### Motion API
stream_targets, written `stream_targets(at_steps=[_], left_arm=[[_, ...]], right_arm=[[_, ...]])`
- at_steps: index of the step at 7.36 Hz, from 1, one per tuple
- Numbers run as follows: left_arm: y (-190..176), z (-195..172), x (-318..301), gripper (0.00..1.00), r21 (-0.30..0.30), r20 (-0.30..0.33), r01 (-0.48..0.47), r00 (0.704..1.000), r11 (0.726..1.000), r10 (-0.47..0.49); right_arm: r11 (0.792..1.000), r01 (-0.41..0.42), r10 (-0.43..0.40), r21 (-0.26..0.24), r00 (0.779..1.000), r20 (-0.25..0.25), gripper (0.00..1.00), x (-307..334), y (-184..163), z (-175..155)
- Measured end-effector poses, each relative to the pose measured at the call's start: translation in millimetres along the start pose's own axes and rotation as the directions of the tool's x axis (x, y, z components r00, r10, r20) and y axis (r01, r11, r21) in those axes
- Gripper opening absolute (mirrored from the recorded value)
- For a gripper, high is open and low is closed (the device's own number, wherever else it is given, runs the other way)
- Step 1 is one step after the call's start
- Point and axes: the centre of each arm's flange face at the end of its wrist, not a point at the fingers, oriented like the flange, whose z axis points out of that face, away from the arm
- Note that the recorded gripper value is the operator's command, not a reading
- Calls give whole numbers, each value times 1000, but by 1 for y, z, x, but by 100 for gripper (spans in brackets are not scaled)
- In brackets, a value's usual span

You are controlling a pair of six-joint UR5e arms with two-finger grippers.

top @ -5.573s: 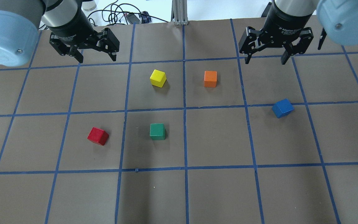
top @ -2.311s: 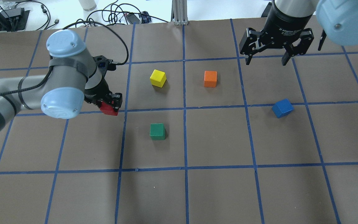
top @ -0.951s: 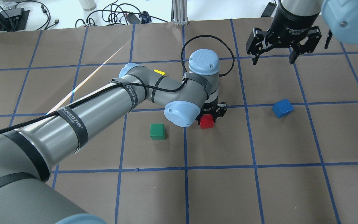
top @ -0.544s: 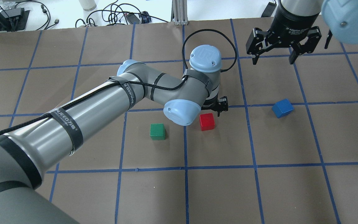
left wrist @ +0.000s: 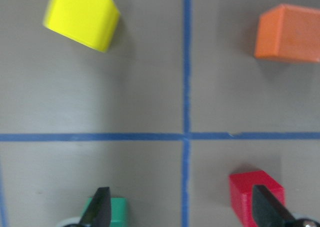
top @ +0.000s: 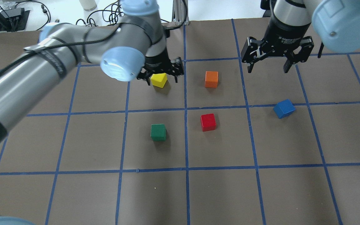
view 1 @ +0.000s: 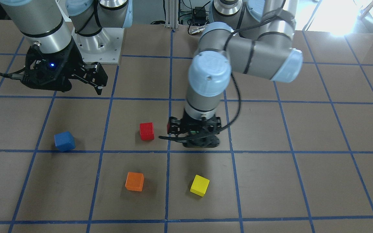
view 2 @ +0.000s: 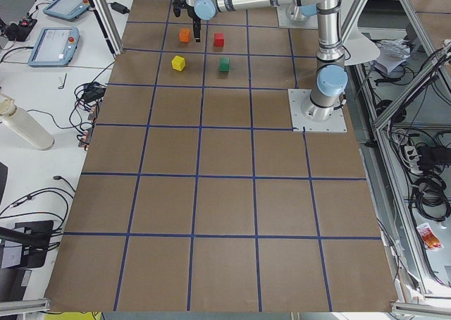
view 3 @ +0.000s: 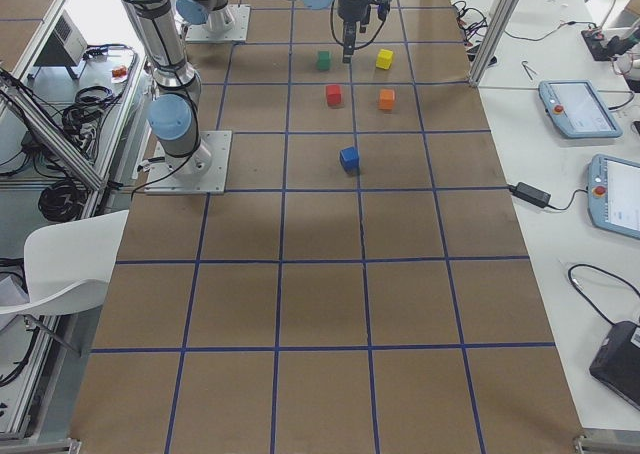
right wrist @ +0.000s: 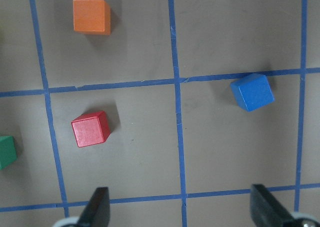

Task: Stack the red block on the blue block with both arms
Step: 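Retract the left arm while the right gripper moves toward the red cube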

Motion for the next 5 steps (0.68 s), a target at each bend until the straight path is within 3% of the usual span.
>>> stream_targets(at_steps=[2, 5], left_arm=[[0, -47, -81, 100, -11, 31, -28, 999, 1000, 28], [34, -89, -116, 100, -16, 32, -38, 999, 999, 39]], right_arm=[[998, 57, -57, 21, 998, -1, 100, -61, 2, 51], [996, 79, -79, 43, 997, 4, 100, -100, 4, 125]])
